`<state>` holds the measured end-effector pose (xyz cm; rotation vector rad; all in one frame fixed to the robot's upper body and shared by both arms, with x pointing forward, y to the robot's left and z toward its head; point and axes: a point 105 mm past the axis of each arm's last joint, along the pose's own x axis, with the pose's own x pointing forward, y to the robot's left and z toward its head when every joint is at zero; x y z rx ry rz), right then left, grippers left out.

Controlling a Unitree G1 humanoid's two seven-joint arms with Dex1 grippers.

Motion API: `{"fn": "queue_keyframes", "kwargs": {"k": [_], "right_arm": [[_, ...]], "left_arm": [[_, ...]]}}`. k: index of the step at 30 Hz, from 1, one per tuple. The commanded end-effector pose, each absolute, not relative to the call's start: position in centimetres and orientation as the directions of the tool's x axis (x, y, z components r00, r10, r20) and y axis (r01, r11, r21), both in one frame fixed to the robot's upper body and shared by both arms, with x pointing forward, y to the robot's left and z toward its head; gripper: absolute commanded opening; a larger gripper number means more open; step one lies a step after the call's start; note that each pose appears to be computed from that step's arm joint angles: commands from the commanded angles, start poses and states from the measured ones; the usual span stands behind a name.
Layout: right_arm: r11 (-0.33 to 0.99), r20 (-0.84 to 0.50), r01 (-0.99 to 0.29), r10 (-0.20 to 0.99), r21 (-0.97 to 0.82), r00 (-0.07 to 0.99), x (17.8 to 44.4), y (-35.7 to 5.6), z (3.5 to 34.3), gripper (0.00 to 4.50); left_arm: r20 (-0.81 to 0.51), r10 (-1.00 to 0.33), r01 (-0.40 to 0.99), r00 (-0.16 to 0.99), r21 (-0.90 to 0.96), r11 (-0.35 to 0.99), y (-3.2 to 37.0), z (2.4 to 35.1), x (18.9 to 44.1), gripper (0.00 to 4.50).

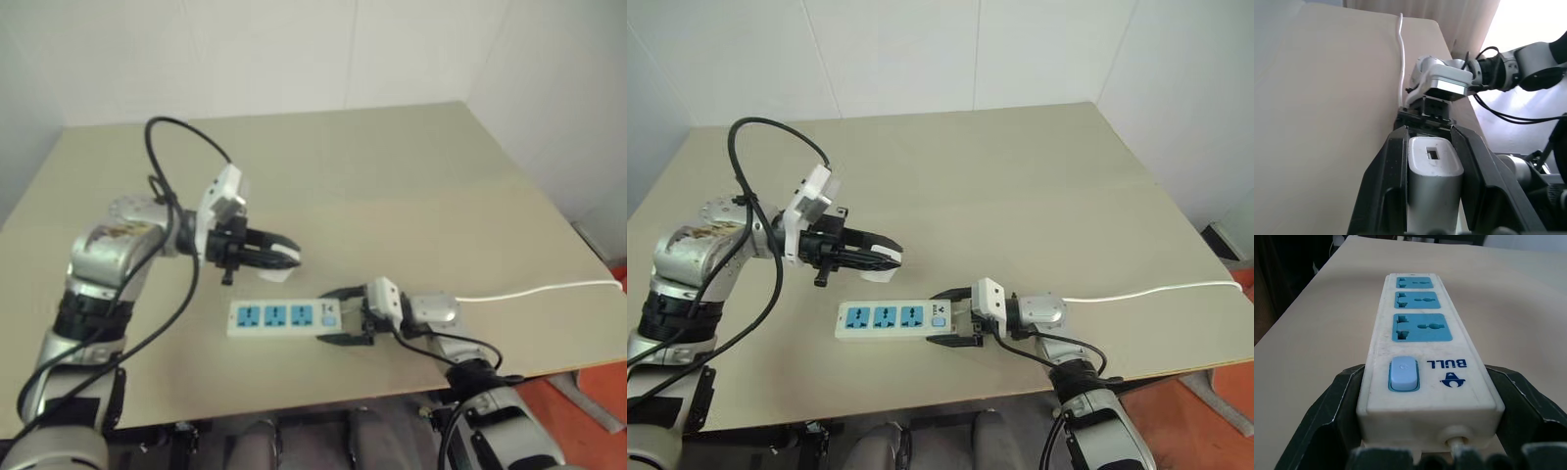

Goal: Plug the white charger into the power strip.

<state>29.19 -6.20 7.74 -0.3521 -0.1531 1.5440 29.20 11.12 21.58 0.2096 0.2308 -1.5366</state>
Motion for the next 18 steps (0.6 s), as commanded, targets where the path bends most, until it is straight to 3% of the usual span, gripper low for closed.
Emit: {"fn": "queue_keyframes", "kwargs": {"k": [1,8,18], "right_arm": [[-0.085,-0.138,-0.954,0.989,-0.289,-0.046,27.9,-6.2,6.8,3.40],[-0.144,-0.132,-0.950,0.985,-0.276,-0.111,27.2,-7.0,6.9,3.40],[-0.080,-0.161,-0.971,0.986,-0.224,-0.044,28.7,-7.6,6.6,3.40]], "left_arm": [[-0.248,-0.969,1.000,-0.008,0.012,-0.012,11.5,22.9,28.1,1.04],[-0.244,-0.970,1.000,-0.001,0.013,-0.004,11.6,22.9,28.2,1.04],[-0.206,-0.978,1.000,-0.021,0.003,-0.022,10.4,22.9,27.8,1.04]]}}
